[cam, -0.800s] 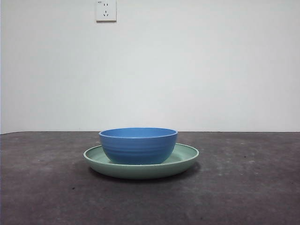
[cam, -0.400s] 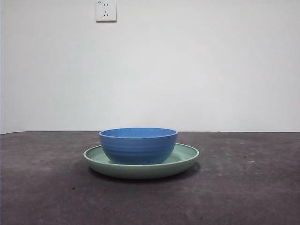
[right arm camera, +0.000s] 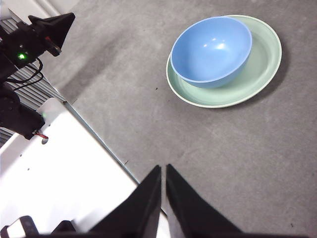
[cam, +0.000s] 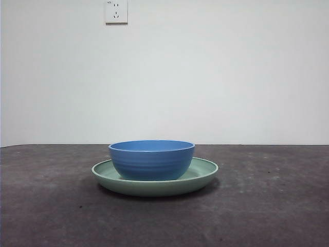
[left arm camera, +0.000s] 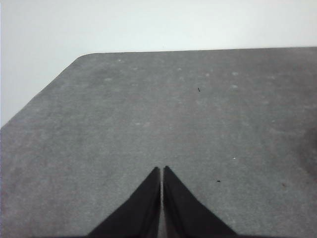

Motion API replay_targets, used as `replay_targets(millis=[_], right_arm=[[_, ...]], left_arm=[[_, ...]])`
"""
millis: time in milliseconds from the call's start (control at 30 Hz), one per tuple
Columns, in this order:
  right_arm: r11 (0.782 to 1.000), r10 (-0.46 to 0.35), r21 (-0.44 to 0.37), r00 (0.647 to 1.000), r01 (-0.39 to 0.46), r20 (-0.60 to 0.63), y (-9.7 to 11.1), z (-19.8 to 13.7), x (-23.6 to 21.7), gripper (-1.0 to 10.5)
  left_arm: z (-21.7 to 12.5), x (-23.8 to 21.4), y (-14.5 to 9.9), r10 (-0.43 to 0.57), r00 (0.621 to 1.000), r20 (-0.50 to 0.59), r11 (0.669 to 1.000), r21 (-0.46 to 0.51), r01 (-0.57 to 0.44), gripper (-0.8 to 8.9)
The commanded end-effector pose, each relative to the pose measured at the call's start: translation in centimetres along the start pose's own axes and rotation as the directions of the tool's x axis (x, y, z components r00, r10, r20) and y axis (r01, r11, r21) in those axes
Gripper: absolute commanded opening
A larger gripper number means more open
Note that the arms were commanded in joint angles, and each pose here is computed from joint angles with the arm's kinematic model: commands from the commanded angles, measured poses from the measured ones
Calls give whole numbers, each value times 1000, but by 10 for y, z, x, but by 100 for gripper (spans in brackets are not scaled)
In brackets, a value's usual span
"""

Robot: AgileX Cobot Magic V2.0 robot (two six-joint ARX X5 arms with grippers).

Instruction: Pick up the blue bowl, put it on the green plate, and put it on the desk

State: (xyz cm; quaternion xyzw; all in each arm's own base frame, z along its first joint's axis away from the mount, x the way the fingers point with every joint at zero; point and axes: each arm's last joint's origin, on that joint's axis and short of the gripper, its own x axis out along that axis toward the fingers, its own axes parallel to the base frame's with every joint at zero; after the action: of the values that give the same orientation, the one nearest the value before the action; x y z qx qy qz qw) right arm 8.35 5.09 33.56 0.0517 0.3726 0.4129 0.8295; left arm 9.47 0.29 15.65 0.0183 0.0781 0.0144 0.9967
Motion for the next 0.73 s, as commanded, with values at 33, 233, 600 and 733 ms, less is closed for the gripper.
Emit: replay_targets(millis=[33,233,600,733], right_arm=[[1000,7,-28,1000,-7,17,3,4,-3,9],[1000,7,-28,1000,-7,17,3,4,-3,9],[1000,7,-28,1000,-7,17,3,4,-3,9],[1000,7,-28,1000,-7,17,3,4,-3,9]], left_arm=[[-7,2,0,2,1000,-24,999,-47,-3,10],[-7,2,0,2,1000,-25,999,-48,-3,10],[-7,2,0,2,1000,-24,999,-48,-3,9],[-7,2,0,2,1000,-24,999,-48,-3,10]])
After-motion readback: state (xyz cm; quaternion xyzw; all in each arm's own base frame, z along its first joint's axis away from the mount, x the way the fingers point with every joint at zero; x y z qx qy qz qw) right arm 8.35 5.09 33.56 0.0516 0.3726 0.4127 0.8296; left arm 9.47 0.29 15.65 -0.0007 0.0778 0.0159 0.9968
